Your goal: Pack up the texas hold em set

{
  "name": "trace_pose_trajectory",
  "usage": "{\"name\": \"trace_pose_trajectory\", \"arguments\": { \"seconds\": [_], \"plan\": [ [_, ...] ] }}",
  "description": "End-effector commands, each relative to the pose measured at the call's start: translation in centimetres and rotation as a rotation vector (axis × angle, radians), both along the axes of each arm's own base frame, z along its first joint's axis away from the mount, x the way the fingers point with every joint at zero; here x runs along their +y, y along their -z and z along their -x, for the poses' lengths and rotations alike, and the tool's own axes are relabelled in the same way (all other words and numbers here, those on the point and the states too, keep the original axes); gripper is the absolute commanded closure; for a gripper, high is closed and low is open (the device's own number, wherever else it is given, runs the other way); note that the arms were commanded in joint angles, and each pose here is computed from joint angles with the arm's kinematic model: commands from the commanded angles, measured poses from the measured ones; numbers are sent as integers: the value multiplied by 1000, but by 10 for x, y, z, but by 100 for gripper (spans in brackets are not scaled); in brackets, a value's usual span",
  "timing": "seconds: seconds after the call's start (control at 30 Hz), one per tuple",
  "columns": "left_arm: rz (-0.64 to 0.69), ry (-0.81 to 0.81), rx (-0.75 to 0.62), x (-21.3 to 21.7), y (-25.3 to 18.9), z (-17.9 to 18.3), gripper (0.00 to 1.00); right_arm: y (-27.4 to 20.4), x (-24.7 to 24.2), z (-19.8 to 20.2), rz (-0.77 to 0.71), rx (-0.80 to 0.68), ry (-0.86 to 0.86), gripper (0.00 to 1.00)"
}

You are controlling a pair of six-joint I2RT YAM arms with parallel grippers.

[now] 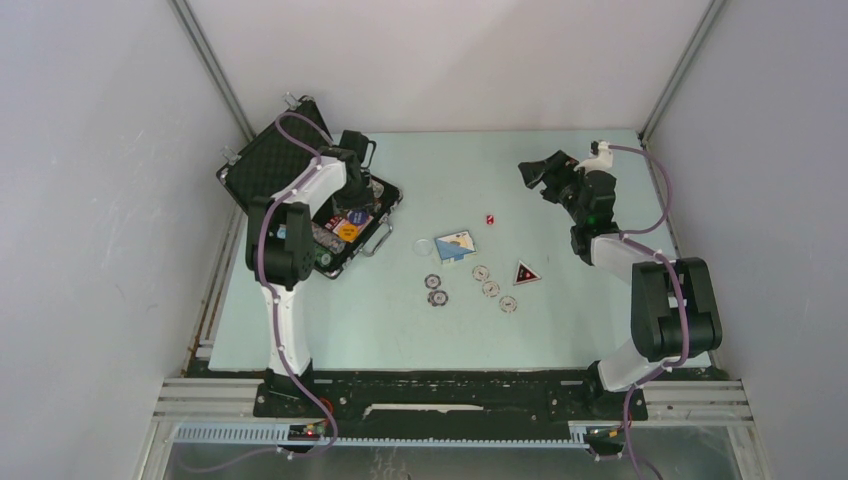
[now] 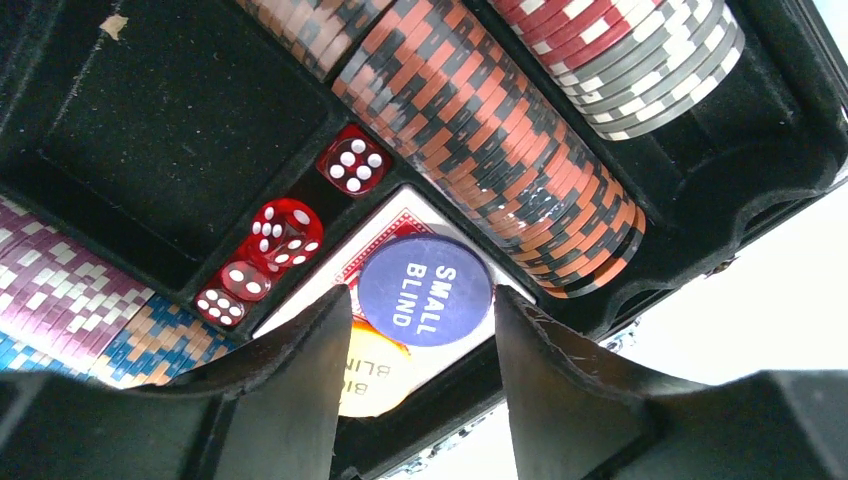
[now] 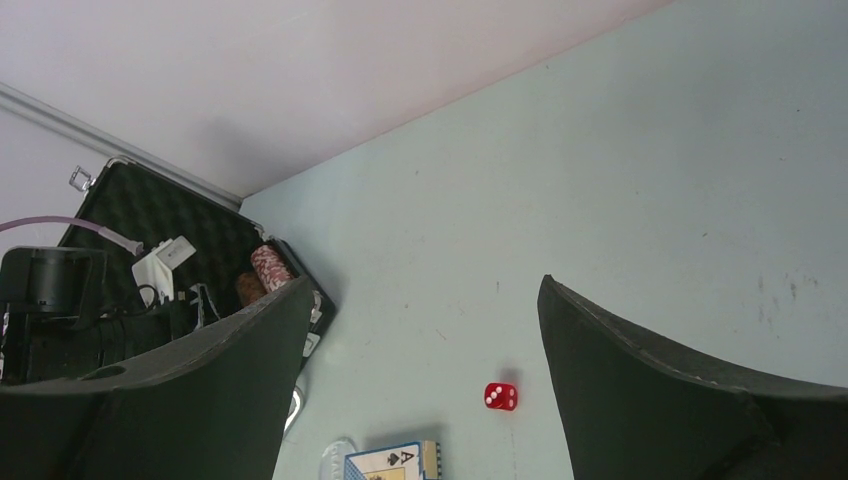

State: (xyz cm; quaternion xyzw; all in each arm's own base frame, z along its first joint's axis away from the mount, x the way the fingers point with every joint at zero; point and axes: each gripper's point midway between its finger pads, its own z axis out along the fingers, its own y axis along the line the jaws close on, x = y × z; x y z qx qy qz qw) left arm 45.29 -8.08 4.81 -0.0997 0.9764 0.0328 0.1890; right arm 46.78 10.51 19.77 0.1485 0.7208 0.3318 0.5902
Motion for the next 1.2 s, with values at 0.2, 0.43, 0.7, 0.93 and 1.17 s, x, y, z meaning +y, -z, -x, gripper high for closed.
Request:
{"name": "trace_pose_trajectory", "arguments": {
  "seconds": [0.2, 0.43, 0.7, 0.93, 1.17],
  "plan": [
    [11, 24, -32, -2, -14, -4, 31, -18, 0, -7, -19, -55, -7, 8],
    [-95, 107, -338, -12, -122, 2, 11, -17, 1, -9, -19, -45, -14, 8],
    [165, 247, -443, -148, -141, 0, 5, -15, -10, -8, -4, -23, 12, 8],
    [401, 174, -517, -254, -129, -23, 16, -10, -34, -9, -29, 8, 86, 9],
    [428, 106, -520, -315, -91, -39, 36, -4, -70, -6, -59, 39, 164, 11]
  ]
}}
